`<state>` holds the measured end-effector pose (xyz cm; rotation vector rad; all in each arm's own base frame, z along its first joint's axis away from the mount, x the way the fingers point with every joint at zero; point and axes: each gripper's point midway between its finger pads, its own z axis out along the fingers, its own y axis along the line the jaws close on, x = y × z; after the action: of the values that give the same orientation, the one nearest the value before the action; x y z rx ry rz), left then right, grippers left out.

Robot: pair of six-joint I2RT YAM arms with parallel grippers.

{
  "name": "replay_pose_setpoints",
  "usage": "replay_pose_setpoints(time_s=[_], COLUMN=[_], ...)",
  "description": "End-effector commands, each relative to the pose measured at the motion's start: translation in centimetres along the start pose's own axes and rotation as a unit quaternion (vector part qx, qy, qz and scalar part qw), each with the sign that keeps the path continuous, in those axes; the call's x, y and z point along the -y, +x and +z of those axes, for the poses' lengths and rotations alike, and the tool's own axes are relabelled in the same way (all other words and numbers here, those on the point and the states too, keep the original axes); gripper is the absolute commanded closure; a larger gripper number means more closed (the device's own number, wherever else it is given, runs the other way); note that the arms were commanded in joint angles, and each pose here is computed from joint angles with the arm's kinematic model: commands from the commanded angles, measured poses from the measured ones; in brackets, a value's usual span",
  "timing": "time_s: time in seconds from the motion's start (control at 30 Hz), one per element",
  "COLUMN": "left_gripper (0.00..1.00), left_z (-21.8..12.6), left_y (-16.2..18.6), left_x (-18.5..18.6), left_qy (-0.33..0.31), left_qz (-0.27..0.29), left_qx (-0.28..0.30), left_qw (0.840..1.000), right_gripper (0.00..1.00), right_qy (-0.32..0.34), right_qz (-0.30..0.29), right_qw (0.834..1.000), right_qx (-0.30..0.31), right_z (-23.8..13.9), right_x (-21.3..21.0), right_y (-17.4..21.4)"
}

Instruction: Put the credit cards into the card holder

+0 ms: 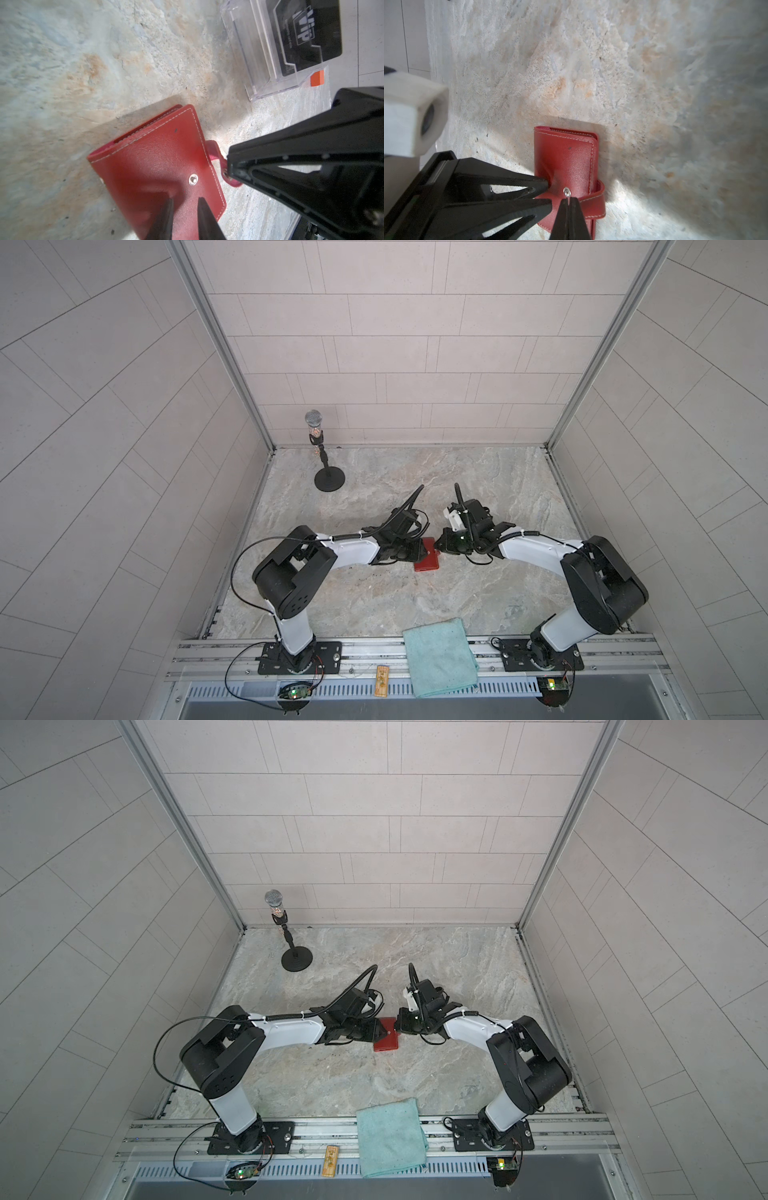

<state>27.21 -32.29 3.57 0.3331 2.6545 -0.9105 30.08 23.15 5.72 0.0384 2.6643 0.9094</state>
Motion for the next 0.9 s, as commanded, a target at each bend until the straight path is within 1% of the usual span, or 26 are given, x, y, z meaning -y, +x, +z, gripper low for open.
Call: replay_pose_setpoints(time_s=[0.0, 0.27, 0.57, 0.87], left_gripper=[0.73, 0.73, 0.74, 0.74], left_z=[0.4, 0.3, 0.3, 0.3], left_y=[1.1, 1.3, 1.5, 1.5], left_x=[-1.9, -2.1, -2.3, -2.4], left_qy=[-0.034, -0.037, -0.041, -0.045], left_qz=[-0.016, -0.017, -0.017, -0.014], left_qx=[-0.005, -0.005, -0.006, -0.007], left_qw=[0.999, 0.999, 0.999, 0.999], right_gripper=[1.0, 1.0, 1.0, 1.0], right_qy=[-0.022, -0.05, -0.038, -0.011], right_qz=[0.012, 0.023, 0.031, 0.017], right_qw=[1.0, 0.998, 0.999, 1.0], right_qx=[0.002, 0.002, -0.011, -0.019], right_z=[0.7, 1.9, 2.6, 1.8], right_x=[-0.4, -0.8, 0.0, 0.5], right_y=[-0.2, -0.2, 0.5, 0.8])
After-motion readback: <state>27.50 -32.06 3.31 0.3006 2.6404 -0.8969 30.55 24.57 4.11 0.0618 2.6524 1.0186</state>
